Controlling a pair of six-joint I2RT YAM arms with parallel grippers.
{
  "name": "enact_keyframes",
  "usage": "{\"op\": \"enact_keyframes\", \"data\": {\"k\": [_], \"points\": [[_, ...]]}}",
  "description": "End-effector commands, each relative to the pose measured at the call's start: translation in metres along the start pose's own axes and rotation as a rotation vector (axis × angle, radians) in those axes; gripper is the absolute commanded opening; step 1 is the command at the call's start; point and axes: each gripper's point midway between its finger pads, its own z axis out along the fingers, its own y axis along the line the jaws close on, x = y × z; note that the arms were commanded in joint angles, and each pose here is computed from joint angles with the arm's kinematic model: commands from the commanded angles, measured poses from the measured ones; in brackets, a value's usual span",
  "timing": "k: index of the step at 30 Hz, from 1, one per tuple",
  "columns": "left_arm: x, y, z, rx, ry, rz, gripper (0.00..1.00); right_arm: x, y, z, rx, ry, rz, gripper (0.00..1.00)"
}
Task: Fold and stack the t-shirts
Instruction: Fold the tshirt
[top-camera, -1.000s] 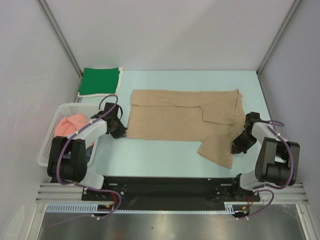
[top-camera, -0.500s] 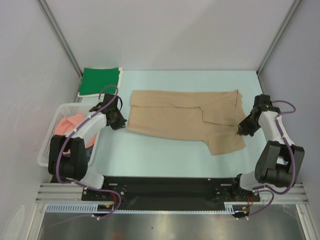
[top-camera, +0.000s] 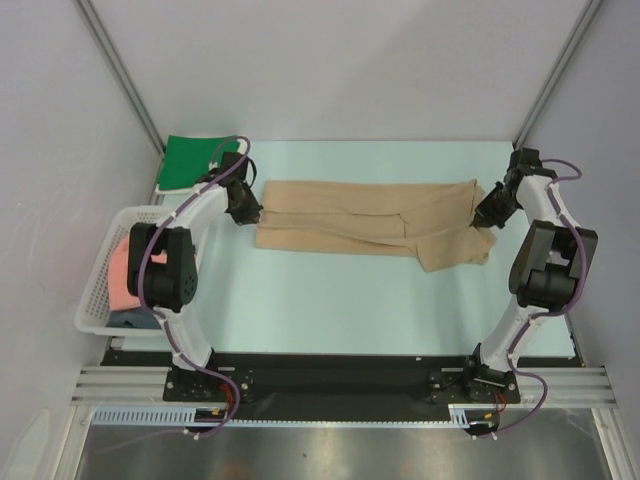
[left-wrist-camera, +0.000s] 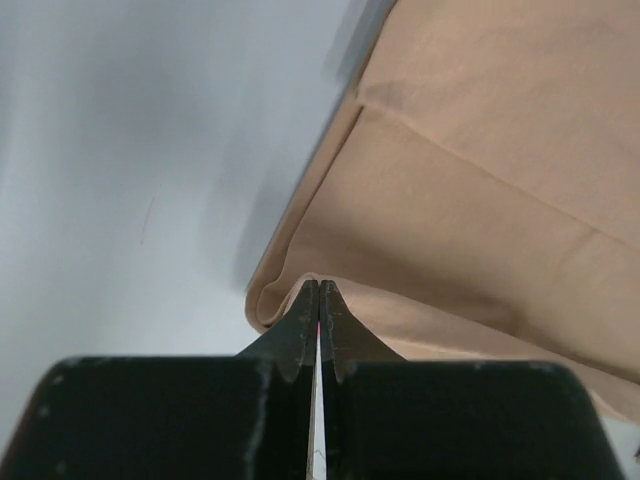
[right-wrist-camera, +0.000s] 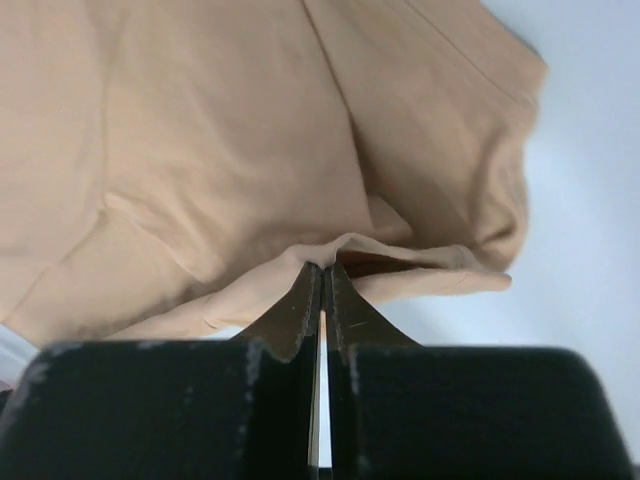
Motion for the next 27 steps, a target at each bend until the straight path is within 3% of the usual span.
{"op": "enact_keyframes", "data": {"k": [1, 17, 27], "points": [[-0.019, -0.015, 0.0, 0.024, 0.001, 0.02, 0.0, -0.017, 0.023, -0.004, -0.073, -0.003, -0.032, 0.0], [-0.044, -0.03, 0.024, -0.003, 0.013, -0.01, 0.0, -0.064, 0.057, 0.016, -0.19, 0.006, -0.01, 0.0], [-0.046, -0.037, 0.039, 0.011, 0.036, -0.026, 0.0, -0.069, 0.058, 0.04, -0.218, 0.086, -0.004, 0.08]]}}
